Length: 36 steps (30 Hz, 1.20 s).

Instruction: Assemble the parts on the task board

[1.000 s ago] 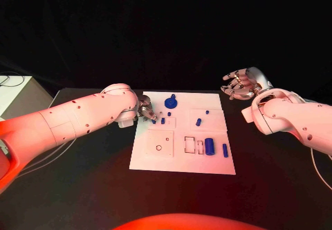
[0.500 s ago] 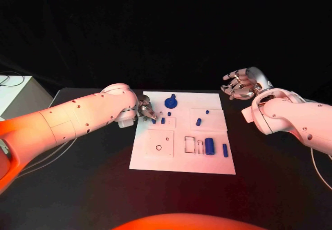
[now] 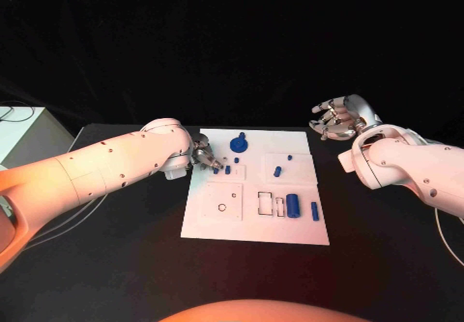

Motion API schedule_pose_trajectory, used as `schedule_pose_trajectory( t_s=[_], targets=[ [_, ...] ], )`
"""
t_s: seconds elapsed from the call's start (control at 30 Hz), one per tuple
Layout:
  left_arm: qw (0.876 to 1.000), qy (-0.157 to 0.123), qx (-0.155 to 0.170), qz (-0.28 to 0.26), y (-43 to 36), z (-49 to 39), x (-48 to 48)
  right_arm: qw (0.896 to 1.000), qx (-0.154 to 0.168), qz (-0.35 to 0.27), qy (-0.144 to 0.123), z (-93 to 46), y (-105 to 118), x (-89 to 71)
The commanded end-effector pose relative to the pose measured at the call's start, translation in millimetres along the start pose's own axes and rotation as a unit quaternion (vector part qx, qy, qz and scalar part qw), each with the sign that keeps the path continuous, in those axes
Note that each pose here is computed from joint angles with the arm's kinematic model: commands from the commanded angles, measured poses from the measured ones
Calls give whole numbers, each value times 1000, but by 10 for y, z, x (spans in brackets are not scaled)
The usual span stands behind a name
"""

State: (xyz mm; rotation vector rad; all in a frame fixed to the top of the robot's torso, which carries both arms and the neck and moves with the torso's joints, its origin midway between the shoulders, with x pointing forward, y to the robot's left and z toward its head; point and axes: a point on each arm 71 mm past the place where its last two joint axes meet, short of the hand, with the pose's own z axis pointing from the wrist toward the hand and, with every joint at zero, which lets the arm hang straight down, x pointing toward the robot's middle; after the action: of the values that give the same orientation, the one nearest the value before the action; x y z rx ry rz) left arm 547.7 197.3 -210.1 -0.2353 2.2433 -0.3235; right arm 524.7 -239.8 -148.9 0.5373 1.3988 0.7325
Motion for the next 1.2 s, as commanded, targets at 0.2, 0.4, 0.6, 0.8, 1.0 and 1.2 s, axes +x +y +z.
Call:
schedule_pose_trajectory(
  t_s=[0.2, 0.4, 0.6, 0.8, 1.0, 1.2],
  targets=[
    [1000, -8, -1, 3, 8, 5, 0, 1000, -7, -1, 4, -4, 9, 5],
    [1000, -10, -3, 3, 23, 1, -7, 1000, -6, -1, 4, -5, 6, 2],
    [1000, -14, 2, -7, 22, -24, -14, 1000, -6, -1, 4, -5, 5, 1],
    [999, -31, 16, -34, 10, -60, -20, 1000, -6, -1, 4, -4, 5, 3],
    [995, -53, 30, -77, 23, -97, -50, 1000, -6, -1, 4, -5, 2, 3],
    [986, -71, 69, -132, 14, -137, -94, 1000, -6, -1, 4, -7, -1, 0]
  ],
)
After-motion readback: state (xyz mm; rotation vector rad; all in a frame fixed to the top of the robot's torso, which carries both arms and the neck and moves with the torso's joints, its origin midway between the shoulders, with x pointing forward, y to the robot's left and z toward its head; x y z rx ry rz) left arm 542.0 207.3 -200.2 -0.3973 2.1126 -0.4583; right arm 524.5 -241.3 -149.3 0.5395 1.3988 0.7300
